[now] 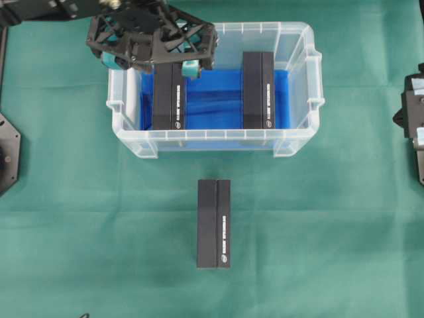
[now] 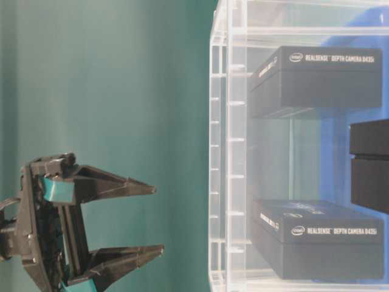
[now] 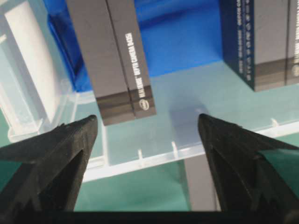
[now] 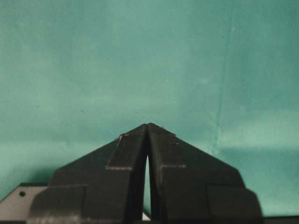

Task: Take the box out of the case with the left arm.
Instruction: 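Move the open left gripper over the left black box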

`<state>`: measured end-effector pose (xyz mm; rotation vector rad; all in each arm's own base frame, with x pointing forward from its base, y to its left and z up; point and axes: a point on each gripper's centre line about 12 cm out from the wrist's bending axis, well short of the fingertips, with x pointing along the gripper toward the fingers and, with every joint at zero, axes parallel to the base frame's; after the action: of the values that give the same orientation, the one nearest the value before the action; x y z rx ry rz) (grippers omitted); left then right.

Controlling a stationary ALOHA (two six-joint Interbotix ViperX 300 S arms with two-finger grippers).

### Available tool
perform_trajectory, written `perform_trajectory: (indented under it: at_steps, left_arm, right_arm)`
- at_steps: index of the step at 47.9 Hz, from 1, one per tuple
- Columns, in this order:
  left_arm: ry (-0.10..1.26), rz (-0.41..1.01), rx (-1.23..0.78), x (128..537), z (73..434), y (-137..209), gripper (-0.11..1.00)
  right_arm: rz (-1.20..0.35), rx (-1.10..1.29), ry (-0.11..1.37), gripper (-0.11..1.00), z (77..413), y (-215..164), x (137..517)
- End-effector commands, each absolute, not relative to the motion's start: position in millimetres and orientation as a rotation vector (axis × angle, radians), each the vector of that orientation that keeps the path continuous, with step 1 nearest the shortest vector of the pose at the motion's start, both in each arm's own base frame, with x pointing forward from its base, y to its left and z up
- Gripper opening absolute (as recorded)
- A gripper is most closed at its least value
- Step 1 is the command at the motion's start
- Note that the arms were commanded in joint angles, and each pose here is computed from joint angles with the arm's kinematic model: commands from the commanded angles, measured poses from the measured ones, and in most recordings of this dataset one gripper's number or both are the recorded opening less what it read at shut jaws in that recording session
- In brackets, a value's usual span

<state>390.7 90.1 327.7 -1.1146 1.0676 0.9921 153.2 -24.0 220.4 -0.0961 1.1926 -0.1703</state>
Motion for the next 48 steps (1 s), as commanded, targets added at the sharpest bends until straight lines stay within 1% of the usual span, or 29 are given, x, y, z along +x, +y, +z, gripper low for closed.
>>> perform_trajectory:
  at_steps: [1,12,48]
  left_arm:
    - [1.043,0.972,-1.118,389.7,341.0,86.8,0.86]
    - [1.050,0.995,-1.133,384.8,337.2,84.5,0.86]
    - [1.038,0.989,-1.134,385.9,331.4,84.5,0.86]
  right_arm:
    - [-0.174,-0.094,1.174,0.07,227.8,-24.4,156.6]
    - [-0.176,-0.093,1.180,0.07,228.0,-24.5,156.0]
    - [-0.176,-0.093,1.180,0.07,228.0,-24.5,156.0]
